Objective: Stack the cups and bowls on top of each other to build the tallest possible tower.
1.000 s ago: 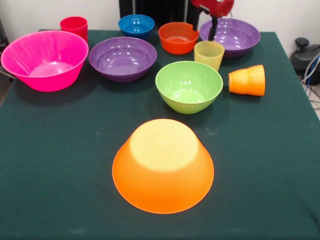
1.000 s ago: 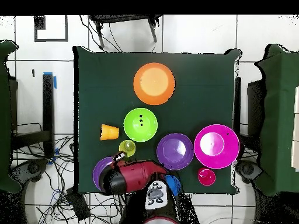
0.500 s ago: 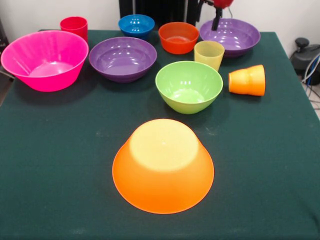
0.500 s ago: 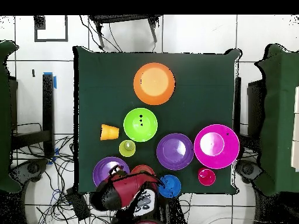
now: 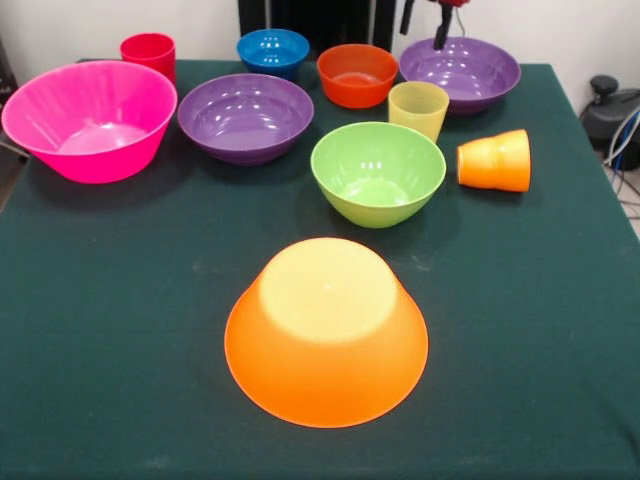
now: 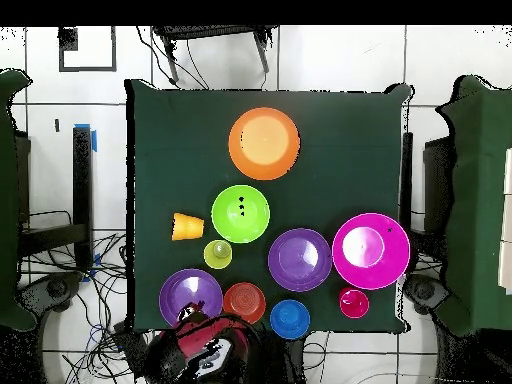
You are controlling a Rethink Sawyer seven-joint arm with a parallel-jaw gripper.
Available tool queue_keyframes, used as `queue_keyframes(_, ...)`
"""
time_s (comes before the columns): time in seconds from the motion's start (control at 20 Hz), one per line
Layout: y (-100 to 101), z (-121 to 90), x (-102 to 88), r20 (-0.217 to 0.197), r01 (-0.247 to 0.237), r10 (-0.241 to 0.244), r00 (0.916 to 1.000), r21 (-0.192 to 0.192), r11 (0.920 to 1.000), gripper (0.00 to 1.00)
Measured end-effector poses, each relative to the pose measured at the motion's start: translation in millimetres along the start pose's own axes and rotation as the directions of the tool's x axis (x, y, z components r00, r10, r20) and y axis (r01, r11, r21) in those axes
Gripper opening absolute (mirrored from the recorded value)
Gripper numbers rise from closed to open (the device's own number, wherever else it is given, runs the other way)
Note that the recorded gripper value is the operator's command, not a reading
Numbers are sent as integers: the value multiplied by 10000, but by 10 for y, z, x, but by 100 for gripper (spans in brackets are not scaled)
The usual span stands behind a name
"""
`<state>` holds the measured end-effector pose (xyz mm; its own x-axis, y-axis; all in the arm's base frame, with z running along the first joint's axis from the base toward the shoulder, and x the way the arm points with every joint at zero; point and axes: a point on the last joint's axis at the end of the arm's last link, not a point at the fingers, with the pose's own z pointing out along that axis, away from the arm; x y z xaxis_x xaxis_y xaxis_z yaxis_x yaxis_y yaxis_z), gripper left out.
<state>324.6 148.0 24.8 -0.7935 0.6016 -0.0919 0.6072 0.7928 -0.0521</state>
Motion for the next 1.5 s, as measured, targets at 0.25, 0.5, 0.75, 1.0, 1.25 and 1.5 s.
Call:
queue_keyframes(0.25,-113,76,82,179,272,-273,9995,77,9996,100)
queue_keyframes(0.5,-303,142,54,217,416,-420,9989,191,9990,100)
queue_keyframes(0.75,-473,177,19,130,404,-411,9991,477,9980,100)
queue_keyframes(1.0,-551,203,13,36,400,-403,9992,605,9974,100)
queue_keyframes(1.25,-620,209,7,9,459,-461,9989,716,9964,100)
queue_keyframes(1.5,-759,238,25,-83,540,-535,9985,1005,9935,100)
